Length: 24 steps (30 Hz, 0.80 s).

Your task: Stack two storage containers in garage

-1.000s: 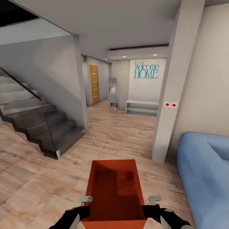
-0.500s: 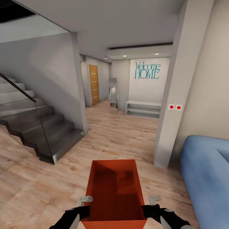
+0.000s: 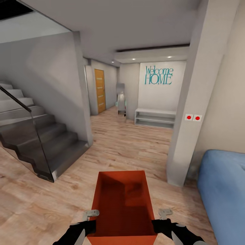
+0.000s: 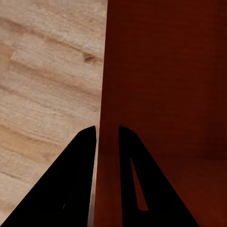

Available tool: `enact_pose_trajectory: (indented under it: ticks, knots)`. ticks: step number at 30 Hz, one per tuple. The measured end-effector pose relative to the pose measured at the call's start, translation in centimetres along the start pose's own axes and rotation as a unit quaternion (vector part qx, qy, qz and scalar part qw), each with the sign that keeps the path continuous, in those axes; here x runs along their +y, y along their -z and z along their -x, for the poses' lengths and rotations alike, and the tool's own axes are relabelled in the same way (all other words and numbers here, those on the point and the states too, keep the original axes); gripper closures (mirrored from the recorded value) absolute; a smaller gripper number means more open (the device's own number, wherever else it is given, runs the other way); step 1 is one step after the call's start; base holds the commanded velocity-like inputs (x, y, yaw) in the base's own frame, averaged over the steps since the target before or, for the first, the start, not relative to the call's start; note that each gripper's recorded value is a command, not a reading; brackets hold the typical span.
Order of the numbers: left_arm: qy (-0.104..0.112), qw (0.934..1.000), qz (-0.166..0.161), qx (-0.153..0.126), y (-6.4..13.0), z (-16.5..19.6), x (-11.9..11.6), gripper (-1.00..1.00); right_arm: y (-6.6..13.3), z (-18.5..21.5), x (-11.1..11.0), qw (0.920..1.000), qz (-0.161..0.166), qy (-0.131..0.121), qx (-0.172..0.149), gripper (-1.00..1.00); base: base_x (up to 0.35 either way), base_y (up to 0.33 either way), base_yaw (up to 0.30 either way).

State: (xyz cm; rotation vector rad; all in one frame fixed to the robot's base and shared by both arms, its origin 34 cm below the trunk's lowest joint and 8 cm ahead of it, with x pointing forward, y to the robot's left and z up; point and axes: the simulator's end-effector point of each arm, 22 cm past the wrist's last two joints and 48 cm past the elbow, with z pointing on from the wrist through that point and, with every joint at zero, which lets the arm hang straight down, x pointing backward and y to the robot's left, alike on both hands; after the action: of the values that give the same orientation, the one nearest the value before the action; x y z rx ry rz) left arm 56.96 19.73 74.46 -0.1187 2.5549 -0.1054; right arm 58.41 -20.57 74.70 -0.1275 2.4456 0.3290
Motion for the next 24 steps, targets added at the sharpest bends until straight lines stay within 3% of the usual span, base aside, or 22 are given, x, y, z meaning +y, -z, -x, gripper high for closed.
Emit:
enact_pose_trajectory:
  ticks: [24]
  knots:
    - [0.000, 1.0000, 0.000, 0.001, -0.02, -0.10, 0.01, 1.00, 0.00, -0.11, 0.00, 1.0000, 0.000, 0.000, 0.001, 1.00, 0.325, 0.000, 0.000]
